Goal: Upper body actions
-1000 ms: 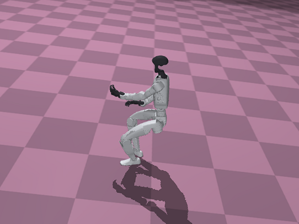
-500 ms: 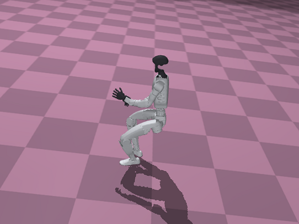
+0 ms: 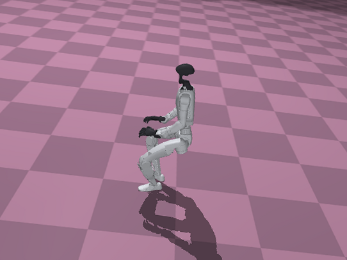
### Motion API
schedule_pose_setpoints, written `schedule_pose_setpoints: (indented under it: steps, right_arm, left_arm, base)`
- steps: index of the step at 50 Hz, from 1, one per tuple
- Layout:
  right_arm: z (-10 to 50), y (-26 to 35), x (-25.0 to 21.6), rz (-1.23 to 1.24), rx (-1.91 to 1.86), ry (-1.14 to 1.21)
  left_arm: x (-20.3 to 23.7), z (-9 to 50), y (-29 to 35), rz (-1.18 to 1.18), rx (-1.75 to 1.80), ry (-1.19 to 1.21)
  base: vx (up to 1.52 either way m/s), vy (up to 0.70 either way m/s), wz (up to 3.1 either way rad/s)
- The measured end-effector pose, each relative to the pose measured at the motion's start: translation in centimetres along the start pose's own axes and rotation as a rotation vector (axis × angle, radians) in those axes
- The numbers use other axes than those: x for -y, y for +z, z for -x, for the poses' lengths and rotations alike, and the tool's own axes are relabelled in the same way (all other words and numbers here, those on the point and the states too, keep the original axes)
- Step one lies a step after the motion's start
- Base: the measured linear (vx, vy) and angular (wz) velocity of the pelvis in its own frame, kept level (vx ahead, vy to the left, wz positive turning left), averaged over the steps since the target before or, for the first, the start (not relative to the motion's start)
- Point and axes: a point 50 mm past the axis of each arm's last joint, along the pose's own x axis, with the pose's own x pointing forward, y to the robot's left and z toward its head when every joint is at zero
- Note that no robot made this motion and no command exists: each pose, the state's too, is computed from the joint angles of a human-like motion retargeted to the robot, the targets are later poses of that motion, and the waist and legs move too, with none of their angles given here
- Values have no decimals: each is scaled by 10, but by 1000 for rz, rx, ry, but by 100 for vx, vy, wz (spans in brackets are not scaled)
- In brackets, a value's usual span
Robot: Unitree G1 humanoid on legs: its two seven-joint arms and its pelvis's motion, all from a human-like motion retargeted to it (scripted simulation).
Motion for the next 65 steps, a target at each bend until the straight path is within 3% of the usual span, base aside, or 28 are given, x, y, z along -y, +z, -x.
schedule_pose_setpoints:
  steps: [13, 43, 56, 65]
  right_arm:
    - [3, -3, 0, -5, -3, 3]
    - [-1, 8, 0, -34, 31, -10]
    - [2, 10, -9, -29, 30, 25]
    - [2, 10, -11, -30, 27, 36]
  left_arm:
    - [22, 15, -3, 106, -139, 4]
    - [12, 4, -5, 121, -171, 96]
    - [-13, -58, 37, 373, -91, 216]
    - [-37, -113, 81, 724, 27, 149]
  base:
    - [0, 0, 0]
    - [0, 0, 0]
    - [0, 0, 0]
    - [0, 0, 0]
